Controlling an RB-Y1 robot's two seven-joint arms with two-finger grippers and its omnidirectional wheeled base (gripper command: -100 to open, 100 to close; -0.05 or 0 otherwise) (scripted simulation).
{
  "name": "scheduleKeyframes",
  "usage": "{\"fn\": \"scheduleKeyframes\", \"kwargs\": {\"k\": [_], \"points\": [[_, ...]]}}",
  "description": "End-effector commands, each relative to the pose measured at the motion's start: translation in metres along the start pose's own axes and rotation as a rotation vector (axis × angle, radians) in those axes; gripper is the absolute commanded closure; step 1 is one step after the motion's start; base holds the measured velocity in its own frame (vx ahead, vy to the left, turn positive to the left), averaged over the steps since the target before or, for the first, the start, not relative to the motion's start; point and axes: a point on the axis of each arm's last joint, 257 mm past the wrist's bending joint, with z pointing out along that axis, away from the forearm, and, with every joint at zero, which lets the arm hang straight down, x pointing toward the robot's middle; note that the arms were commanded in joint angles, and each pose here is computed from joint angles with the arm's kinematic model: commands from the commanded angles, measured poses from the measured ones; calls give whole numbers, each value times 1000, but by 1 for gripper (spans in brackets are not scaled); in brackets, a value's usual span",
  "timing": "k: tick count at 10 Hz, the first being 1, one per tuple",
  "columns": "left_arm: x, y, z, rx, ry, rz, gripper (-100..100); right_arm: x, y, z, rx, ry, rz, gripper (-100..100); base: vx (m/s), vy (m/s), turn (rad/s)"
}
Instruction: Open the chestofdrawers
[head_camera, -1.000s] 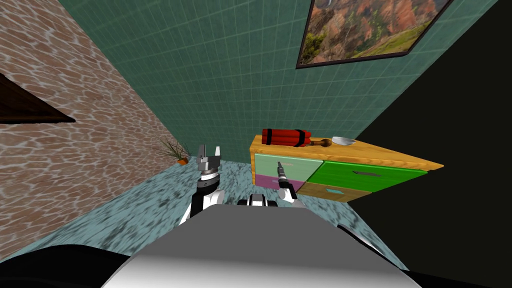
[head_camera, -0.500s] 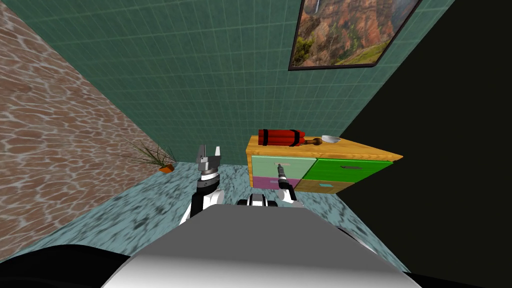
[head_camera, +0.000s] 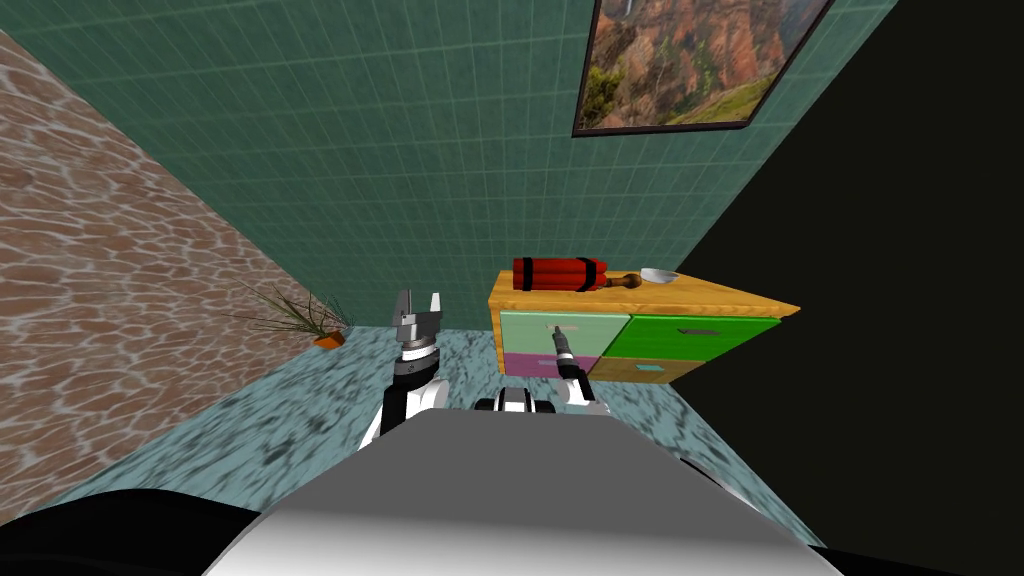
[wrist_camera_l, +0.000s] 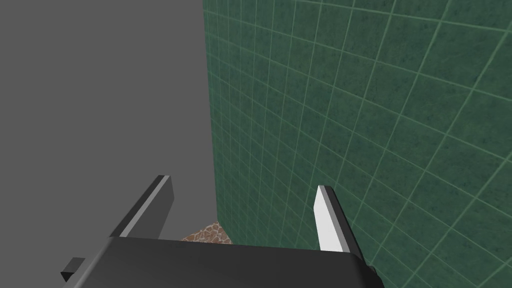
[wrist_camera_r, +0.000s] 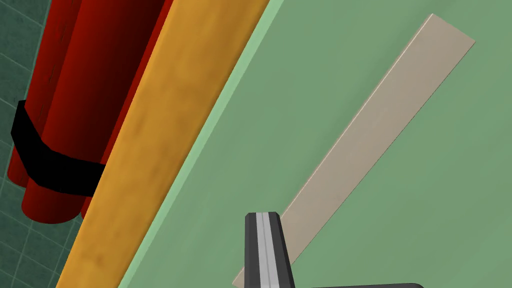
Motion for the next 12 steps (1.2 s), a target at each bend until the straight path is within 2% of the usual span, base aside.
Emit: {"fn": "scheduleKeyframes", "kwargs": {"k": [1, 2, 3, 11, 12], "points": [[0, 0, 0, 0, 0, 0, 0, 3, -4, 3, 10, 7, -81, 100, 0, 0, 0], [0, 0, 0, 0, 0, 0, 0, -9, -2, -4, -13, -18, 22, 100, -50, -9, 10], [0, 0, 0, 0, 0, 0, 0, -9, -2, -4, -13, -18, 22, 100, -69, -14, 8], [0, 0, 0, 0, 0, 0, 0, -46, -6, -24, -93, -90, 355, 100, -80, -10, 8], [0, 0, 0, 0, 0, 0, 0, -42, -5, -23, -85, -84, 325, 100, -34, 2, 0]]}}
